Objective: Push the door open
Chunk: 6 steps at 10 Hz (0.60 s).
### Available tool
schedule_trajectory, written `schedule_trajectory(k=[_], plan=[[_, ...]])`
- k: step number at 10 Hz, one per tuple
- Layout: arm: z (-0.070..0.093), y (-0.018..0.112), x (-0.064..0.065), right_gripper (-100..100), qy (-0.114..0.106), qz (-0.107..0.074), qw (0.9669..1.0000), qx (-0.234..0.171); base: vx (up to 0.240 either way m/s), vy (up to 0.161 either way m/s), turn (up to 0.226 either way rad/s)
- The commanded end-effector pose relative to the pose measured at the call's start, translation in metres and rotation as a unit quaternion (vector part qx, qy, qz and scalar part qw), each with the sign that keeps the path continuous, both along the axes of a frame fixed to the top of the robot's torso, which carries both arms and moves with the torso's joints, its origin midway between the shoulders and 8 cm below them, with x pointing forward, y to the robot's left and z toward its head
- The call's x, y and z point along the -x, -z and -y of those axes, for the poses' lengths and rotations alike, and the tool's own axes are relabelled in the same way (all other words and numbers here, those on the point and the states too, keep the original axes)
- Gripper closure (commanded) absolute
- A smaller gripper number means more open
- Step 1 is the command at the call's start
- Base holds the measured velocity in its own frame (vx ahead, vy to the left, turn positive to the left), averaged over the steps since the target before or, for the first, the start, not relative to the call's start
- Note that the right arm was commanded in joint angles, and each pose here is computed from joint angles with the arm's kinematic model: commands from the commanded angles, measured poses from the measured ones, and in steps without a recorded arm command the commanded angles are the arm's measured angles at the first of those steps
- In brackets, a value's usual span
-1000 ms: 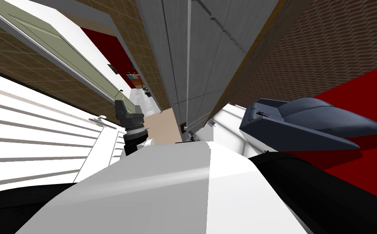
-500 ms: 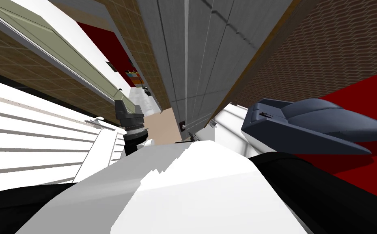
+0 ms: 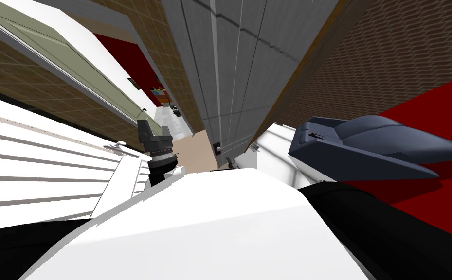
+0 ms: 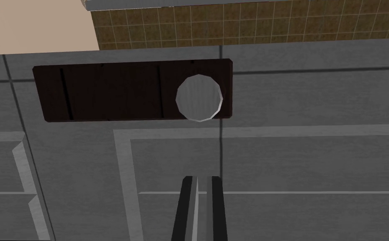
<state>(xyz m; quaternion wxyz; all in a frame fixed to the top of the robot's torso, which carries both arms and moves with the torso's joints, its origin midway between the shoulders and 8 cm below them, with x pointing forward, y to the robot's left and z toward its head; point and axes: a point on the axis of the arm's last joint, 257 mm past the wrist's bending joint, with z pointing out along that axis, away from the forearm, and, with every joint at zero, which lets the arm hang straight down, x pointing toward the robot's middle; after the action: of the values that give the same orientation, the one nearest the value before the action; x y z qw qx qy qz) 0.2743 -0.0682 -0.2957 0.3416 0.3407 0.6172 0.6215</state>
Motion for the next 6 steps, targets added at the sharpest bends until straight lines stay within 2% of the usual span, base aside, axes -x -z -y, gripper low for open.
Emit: schedule_trajectory(k=[1, 3, 4, 6], plan=[[0.0093, 0.0002, -0.0076, -100, 0.019, -0.001, 0.9998, 0.002, -0.091, 0.145, -0.168], [0.018, 0.0004, -0.0151, -100, 0.039, -0.002, 0.9992, 0.002, -0.098, 0.138, -0.134], [0.0139, 0.0013, -0.0117, -100, 0.032, -0.001, 0.9995, 0.002, -0.054, 0.065, -0.032], [0.0145, 0.0014, -0.0167, -100, 0.037, -0.002, 0.9993, 0.003, 0.114, 0.067, 0.032]])
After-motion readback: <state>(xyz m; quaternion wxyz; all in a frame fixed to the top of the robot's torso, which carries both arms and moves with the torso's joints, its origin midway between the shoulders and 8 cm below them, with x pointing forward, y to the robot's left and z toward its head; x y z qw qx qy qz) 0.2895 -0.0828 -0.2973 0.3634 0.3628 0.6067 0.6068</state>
